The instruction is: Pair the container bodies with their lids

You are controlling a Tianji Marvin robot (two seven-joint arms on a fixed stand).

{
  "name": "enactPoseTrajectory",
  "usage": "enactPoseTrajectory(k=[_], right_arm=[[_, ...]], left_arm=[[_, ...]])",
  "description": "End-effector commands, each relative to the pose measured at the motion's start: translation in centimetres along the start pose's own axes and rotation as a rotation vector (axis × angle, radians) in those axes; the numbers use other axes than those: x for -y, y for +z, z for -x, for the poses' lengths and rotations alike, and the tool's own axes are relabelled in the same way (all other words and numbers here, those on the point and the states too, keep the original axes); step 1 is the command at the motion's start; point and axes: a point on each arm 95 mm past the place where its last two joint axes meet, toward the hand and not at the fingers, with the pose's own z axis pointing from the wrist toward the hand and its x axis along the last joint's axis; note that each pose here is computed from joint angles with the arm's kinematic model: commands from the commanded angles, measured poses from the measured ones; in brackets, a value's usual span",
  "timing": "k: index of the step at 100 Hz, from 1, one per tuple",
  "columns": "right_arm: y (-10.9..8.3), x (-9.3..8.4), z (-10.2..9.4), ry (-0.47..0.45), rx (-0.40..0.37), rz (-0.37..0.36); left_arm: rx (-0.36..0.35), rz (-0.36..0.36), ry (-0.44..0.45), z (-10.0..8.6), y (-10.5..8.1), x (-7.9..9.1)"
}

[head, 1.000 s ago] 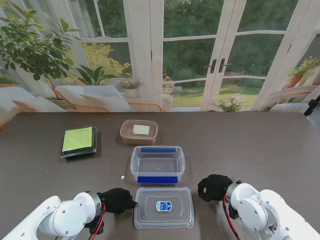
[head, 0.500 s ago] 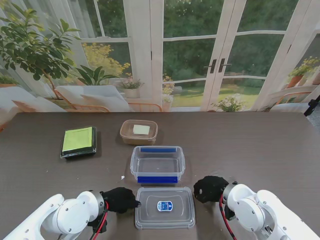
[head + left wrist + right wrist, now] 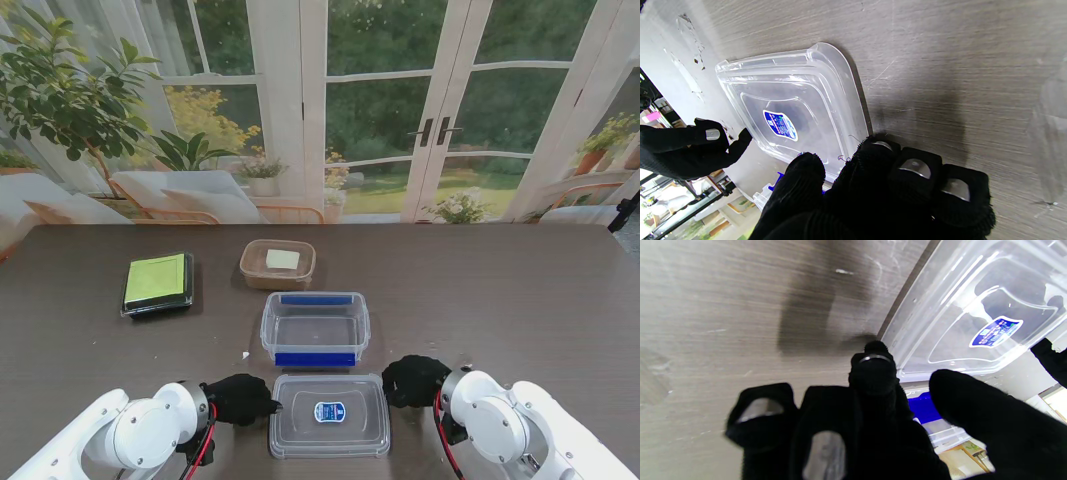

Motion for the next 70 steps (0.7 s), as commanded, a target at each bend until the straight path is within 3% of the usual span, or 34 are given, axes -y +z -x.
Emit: enactPoseTrajectory(k=[1, 70], right_arm=[[0.2, 2.7, -0.1, 0.027, -0.002, -0.073], [-0.8, 2.0, -0.4, 0.148, -0.034, 0.040]], left_arm=[[-0.001, 0.031, -0.012, 0.2, 0.1, -0.9], [-0.043, -0.036, 0.037, -0.9, -1.5, 0.2]])
